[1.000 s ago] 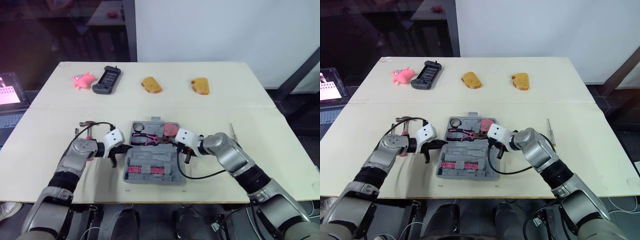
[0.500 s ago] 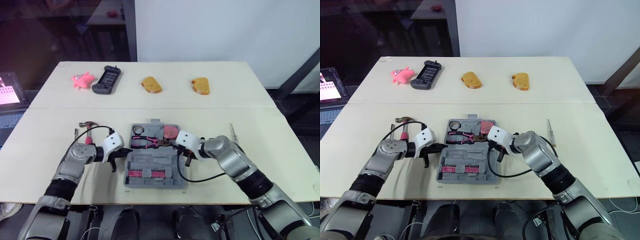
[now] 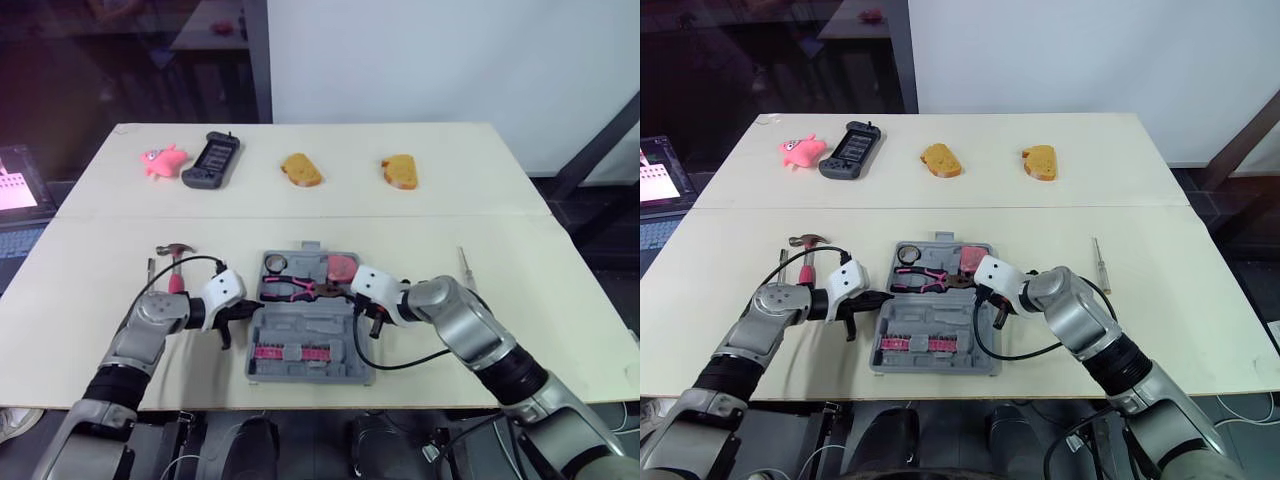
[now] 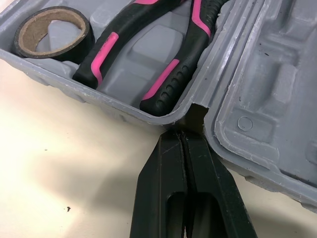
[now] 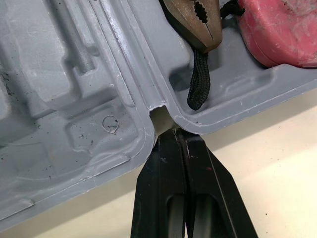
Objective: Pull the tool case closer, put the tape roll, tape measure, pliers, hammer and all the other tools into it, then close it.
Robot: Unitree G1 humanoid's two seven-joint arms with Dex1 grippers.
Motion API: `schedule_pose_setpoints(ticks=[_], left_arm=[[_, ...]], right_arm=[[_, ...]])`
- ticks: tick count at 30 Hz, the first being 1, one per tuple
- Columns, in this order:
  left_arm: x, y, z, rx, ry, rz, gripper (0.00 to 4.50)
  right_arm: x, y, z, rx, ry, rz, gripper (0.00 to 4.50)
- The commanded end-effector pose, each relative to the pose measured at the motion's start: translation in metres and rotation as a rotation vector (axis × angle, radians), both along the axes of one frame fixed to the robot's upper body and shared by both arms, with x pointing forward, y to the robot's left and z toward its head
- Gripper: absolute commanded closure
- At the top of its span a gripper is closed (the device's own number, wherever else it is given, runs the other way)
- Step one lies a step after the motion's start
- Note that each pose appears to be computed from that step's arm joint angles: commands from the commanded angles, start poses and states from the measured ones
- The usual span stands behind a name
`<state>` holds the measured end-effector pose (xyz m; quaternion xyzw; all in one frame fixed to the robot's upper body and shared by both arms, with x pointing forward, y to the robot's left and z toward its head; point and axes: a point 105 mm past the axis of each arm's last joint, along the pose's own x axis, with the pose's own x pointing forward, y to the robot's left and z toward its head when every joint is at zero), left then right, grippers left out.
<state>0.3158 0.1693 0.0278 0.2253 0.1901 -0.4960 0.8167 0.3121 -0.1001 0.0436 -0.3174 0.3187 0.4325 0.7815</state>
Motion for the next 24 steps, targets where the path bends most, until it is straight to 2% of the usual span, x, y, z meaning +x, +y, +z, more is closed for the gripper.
schedule_pose_setpoints(ticks=[1,10,17,20,24], left_arm=[[-0.013,-0.009,-0.016,0.005,0.066,-0.047,4.47],[-0.005,0.009,-0.009,0.022,0.047,0.004,4.47],[-0.005,0.032,-0.002,0.048,0.039,0.045,4.47],[-0.010,0.051,0.007,0.051,0.021,0.073,4.47],[-0.020,0.067,0.025,0.032,-0.018,0.071,4.47]], right_arm=[[-0.016,0.013,-0.014,0.011,0.068,0.057,4.50],[-0.008,0.009,-0.011,0.011,0.037,0.029,4.50],[0.004,-0.017,-0.005,-0.009,-0.017,0.007,4.50],[0.008,-0.030,0.017,0.068,-0.062,-0.007,4.50],[0.001,-0.042,0.043,0.165,-0.107,0.007,4.50]])
